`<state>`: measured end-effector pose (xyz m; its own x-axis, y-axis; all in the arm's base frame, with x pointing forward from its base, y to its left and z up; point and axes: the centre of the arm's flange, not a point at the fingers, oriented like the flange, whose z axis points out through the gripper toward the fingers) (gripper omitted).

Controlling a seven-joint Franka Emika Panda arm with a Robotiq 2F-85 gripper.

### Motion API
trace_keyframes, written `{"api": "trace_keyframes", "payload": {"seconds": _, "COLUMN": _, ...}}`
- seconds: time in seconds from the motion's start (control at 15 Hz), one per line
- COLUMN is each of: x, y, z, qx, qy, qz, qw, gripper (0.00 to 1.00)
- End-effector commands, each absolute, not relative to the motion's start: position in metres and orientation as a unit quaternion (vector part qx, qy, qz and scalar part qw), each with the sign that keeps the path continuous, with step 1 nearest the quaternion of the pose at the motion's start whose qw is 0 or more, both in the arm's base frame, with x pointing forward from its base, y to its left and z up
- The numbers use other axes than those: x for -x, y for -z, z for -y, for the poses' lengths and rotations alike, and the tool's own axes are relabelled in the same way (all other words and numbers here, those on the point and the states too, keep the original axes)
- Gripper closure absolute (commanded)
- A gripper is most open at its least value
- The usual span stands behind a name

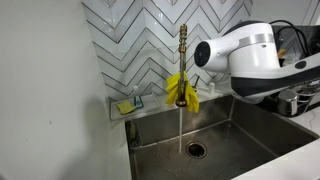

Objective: Turn the faucet on then rinse the container under it then close the the faucet

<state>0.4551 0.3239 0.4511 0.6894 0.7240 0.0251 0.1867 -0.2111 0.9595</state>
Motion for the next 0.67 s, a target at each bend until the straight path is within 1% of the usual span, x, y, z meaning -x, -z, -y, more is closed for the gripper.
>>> {"api": "trace_keyframes", "payload": {"seconds": 0.0, "x": -0.458, "y": -0.447, "z": -0.312, "qx": -0.798, "qy": -0.198, "qz": -0.275, "qw": 0.498, "gripper": 0.99}}
{"api": "trace_keyframes", "payload": {"seconds": 0.47, "x": -0.461, "y": -0.456, "z": -0.260, "qx": -0.899, "qy": -0.097, "qz": -0.192, "qw": 0.382, "gripper": 0.99}}
{"api": "trace_keyframes", "payload": {"seconds": 0.6, "x": -0.460, "y": -0.464, "z": -0.238, "qx": -0.923, "qy": -0.085, "qz": -0.172, "qw": 0.334, "gripper": 0.99}}
